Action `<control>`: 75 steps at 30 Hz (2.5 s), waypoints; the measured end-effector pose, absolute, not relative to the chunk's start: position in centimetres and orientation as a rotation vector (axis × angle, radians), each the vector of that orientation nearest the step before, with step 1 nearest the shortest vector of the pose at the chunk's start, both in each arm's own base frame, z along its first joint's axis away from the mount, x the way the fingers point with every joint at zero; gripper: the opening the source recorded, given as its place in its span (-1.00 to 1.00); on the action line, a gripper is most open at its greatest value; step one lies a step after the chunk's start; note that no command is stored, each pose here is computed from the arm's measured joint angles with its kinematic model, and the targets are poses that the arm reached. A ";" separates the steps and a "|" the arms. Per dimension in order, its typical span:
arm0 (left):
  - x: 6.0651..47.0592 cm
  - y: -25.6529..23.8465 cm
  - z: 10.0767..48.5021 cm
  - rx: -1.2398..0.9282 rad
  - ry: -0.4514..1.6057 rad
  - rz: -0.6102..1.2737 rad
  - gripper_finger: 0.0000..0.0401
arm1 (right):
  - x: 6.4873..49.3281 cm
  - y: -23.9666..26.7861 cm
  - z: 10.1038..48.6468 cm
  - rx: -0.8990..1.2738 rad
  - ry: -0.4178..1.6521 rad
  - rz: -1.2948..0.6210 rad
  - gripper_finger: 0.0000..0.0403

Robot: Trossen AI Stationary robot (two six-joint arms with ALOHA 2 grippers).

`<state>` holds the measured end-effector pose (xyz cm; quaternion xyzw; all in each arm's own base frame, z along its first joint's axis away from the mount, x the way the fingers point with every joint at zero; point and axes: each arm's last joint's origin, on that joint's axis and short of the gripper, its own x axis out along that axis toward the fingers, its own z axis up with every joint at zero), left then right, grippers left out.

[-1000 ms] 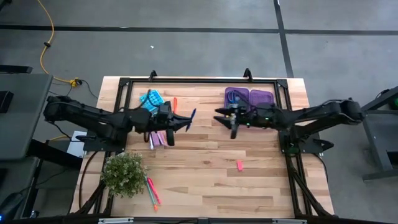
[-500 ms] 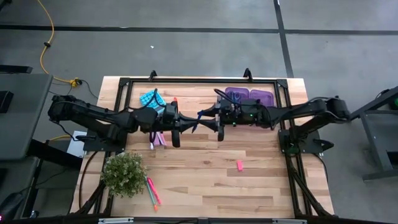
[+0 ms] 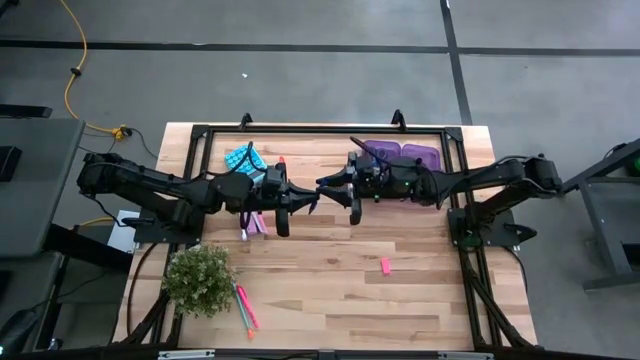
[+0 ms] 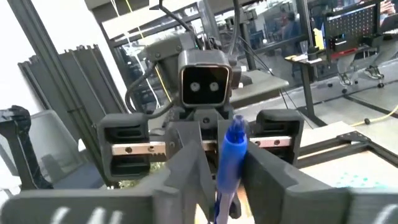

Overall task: Pack school essentials
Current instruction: Put the blue pen into the violet supply box

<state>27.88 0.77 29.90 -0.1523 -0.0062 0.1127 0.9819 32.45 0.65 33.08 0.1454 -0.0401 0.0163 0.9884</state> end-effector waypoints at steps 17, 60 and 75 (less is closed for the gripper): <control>27.3 1.0 30.0 -0.355 0.009 0.262 -0.59 | 32.3 0.5 33.1 0.268 -0.070 0.033 -0.91; 14.6 0.9 33.4 -0.197 -0.023 0.283 -0.80 | 18.6 0.1 32.7 0.281 0.105 -0.100 -0.96; 15.2 1.1 32.9 -0.163 0.014 0.341 -1.00 | 20.3 -9.4 32.0 0.524 0.495 -0.697 -0.97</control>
